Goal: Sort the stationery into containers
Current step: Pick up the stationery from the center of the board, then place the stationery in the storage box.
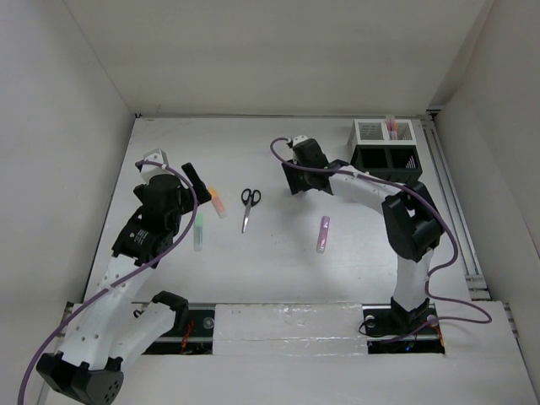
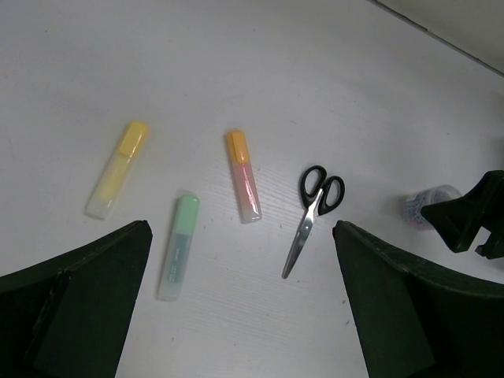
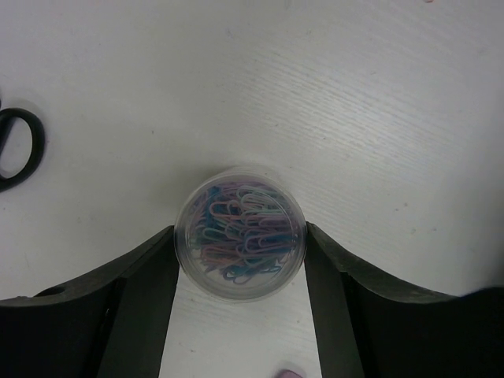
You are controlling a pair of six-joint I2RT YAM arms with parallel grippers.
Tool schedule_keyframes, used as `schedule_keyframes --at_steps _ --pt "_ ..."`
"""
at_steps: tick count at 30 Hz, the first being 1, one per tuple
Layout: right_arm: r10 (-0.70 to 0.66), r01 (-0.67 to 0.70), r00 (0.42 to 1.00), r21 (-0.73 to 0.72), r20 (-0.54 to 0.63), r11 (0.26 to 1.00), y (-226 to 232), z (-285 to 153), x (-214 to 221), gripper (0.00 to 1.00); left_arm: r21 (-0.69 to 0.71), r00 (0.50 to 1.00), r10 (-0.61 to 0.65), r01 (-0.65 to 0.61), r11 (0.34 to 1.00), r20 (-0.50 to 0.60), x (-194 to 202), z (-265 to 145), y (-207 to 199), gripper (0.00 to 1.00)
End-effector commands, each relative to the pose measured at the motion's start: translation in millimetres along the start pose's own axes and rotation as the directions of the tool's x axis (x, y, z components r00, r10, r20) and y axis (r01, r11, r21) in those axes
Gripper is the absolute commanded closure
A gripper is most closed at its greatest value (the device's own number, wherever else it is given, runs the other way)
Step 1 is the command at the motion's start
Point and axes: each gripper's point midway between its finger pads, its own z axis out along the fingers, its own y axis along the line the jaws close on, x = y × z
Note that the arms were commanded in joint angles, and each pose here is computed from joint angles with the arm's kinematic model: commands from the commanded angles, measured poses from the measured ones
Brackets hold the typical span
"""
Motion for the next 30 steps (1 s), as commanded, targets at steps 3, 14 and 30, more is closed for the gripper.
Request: schedule_keyframes --at_steps 3,14,30 --pt "0.0 -0.01 0.975 0.046 0.221 0.999 -38.4 -64.8 -103.4 1.0 0.012 0.999 -0.023 0.023 1.0 0.048 -17.6 -7.4 -3.3 0.0" --pt "0.052 -0.165 0.9 0.228 0.433 0.96 -181.8 -142.5 -203.4 1.0 0.017 0.998 -0.027 0.027 1.0 0.055 -19.2 -9.5 -3.3 0.0" --pt "0.073 -0.206 0.891 0.258 0.447 0.944 -272.2 -100.8 -183.1 1.0 0.03 0.998 -0.022 0.02 0.999 0.057 -20.1 -9.6 -5.7 0.0"
